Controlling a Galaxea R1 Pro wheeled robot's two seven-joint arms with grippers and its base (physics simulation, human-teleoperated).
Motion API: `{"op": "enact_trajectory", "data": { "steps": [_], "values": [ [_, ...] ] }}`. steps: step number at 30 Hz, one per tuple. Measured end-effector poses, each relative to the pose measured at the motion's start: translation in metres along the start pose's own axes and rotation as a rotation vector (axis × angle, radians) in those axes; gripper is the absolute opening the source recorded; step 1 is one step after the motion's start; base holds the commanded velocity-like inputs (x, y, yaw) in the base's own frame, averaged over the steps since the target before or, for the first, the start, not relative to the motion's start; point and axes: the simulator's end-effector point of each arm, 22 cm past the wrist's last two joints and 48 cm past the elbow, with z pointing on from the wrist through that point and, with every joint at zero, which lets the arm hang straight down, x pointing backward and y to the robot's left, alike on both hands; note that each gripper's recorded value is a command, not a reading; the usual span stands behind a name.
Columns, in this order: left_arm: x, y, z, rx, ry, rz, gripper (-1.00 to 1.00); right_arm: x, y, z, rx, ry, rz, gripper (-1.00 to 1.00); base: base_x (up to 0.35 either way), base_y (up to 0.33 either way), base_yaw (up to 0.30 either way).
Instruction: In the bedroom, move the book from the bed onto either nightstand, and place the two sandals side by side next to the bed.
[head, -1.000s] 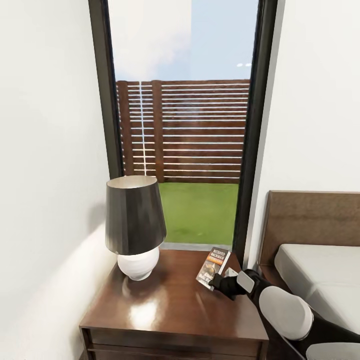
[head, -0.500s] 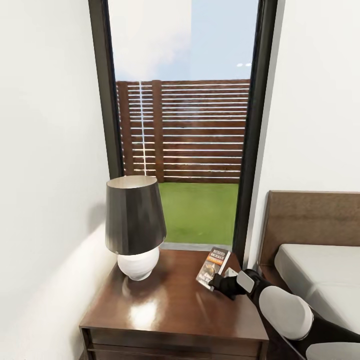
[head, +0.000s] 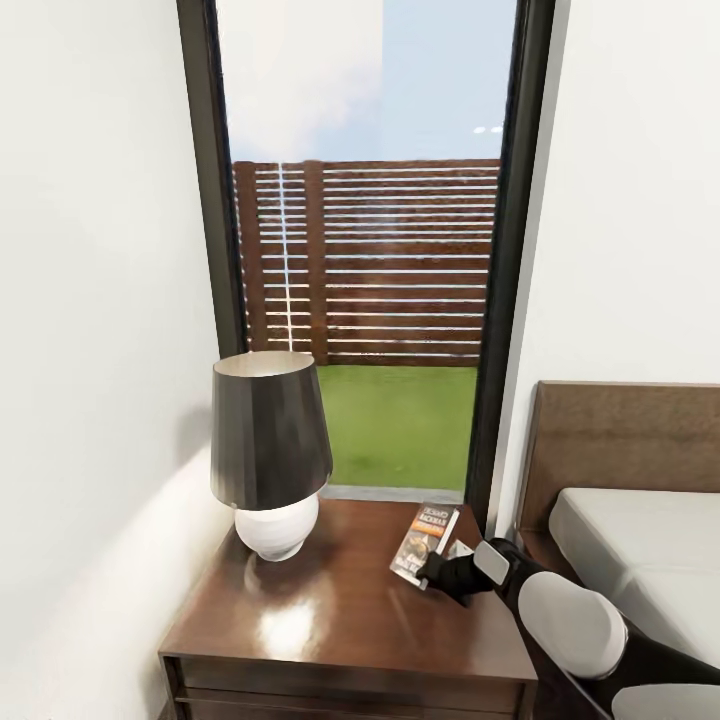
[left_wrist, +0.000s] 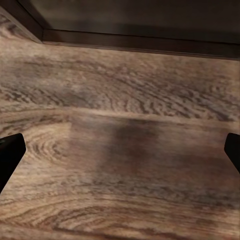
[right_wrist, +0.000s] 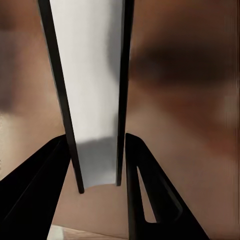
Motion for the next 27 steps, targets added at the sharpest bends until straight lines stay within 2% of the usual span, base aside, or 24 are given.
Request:
{"op": "enact_trajectory", "data": {
  "steps": [8,27],
  "values": [
    [0.0,0.0,0.0,-0.001,0.0,0.0,1.0,0.0,-0.013,0.0,0.063,-0.004,0.027,-1.0,0.0,0.0,0.0],
    [0.0,0.0,0.0,-0.001,0.0,-0.001,1.0,-0.002,-0.024,-0.002,0.127,-0.005,0.037,-1.0,0.0,0.0,0.0]
  ]
}}
